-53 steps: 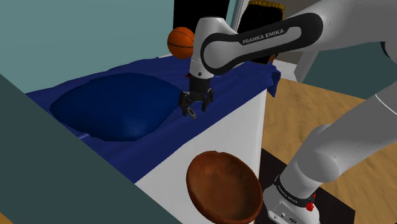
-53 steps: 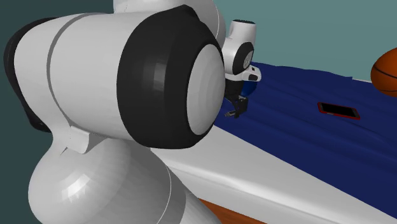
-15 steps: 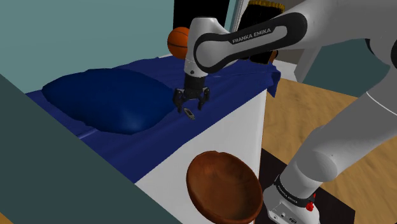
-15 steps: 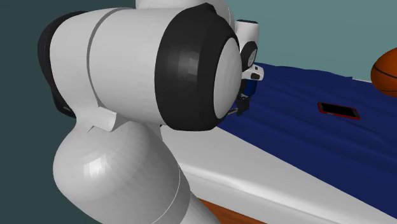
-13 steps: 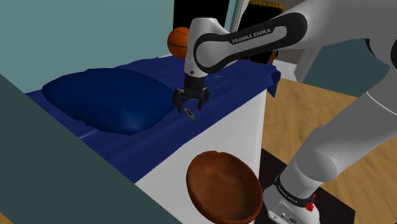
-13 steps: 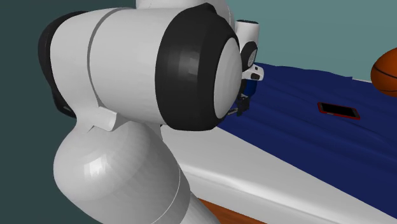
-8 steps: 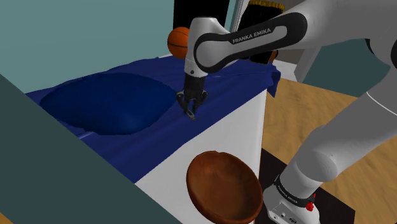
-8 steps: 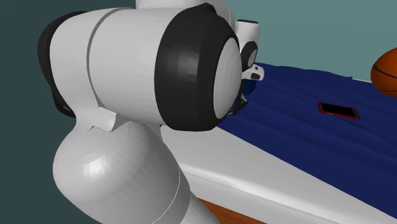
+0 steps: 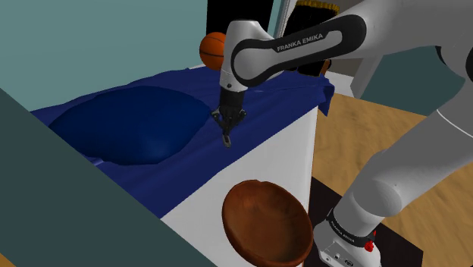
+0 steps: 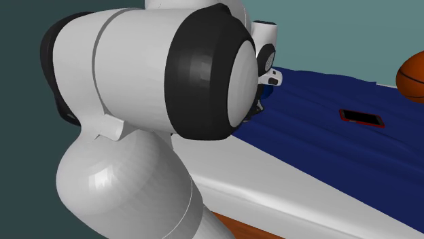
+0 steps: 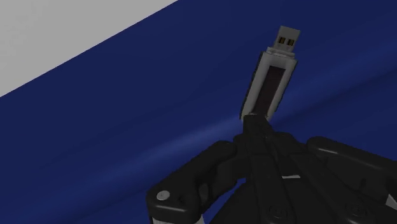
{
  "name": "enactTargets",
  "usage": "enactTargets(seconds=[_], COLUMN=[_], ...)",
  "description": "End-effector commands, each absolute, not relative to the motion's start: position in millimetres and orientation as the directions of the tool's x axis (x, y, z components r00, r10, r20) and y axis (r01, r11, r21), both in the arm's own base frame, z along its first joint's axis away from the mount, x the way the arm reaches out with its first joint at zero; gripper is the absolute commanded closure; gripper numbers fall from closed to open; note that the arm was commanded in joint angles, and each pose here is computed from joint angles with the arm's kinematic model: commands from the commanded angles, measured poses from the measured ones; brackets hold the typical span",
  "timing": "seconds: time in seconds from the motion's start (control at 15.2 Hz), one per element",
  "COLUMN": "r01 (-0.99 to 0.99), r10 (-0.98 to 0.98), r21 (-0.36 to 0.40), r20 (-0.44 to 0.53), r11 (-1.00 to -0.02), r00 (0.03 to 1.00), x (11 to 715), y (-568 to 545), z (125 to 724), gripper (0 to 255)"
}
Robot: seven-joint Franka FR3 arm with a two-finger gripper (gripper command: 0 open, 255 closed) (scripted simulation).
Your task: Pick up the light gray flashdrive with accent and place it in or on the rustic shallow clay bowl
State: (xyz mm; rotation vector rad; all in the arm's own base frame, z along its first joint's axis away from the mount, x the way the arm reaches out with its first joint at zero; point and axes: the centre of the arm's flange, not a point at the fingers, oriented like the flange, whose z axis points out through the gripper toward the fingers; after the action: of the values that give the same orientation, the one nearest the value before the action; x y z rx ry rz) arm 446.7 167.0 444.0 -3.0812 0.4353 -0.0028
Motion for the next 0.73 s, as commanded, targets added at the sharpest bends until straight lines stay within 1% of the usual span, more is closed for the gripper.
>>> enactTargets(seconds=[0.0, 0.2, 0.26, 0.66], r01=[-0.277, -0.507, -0.532, -0.532], r10=[-0.277, -0.506, -0.531, -0.531], r21=[-0.029, -0.028, -0.028, -0.028], r20=[-0.003, -0.034, -0.037, -0.037], r11=[-0.960, -0.862, -0.846, -0.846], r00=[0.961, 0.862, 0.847, 0.847], x=[446.6, 427.7, 425.7, 425.2], y=[167.0, 177.4, 178.9, 180.2], z=[443.5, 474.0, 477.6, 445.9], gripper=[0, 0, 0, 0])
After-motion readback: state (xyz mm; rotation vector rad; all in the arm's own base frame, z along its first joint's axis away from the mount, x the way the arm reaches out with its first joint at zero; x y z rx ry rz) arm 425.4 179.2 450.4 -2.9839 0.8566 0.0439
